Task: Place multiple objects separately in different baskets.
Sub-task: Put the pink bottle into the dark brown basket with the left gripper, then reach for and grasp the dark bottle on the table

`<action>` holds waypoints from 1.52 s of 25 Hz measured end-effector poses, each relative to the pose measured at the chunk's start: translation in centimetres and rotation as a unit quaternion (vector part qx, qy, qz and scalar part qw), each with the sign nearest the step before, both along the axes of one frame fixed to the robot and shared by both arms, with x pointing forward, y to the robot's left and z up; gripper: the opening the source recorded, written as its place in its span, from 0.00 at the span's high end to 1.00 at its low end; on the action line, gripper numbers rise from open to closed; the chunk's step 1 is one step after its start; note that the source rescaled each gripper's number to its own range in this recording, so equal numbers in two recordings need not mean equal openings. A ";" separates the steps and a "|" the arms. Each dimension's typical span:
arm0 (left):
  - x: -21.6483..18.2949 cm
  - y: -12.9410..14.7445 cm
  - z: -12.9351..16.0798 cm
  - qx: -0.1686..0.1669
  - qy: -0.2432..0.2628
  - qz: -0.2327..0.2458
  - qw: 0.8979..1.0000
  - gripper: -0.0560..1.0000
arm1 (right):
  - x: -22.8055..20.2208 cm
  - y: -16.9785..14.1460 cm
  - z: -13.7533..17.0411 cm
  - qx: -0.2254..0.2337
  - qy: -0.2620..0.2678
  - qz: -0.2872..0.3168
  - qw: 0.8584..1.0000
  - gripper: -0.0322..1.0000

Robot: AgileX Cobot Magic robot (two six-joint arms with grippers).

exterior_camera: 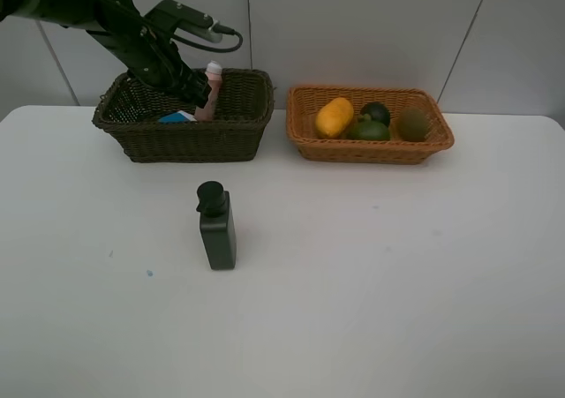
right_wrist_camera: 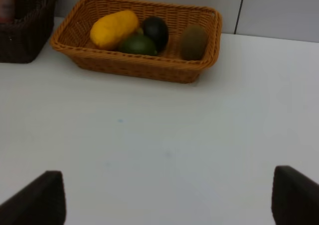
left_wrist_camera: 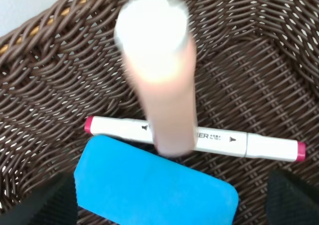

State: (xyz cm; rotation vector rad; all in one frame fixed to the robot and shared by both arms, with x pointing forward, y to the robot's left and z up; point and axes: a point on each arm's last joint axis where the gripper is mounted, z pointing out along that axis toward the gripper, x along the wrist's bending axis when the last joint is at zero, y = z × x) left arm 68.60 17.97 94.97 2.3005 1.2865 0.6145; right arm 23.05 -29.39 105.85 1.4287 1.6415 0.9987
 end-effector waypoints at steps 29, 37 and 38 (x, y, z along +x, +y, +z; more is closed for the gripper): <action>-10.5 -6.2 10.3 -0.083 0.175 0.107 0.975 0.00 | 0.0 0.0 0.0 0.000 0.000 0.000 1.000 0.00; -13.5 -9.0 10.1 -0.046 0.219 0.124 0.967 0.00 | 0.0 0.0 0.0 0.000 0.000 0.000 1.000 0.00; -13.7 -9.2 10.0 -0.045 0.222 0.126 0.966 0.00 | 0.0 0.0 0.0 0.000 0.000 0.000 1.000 0.00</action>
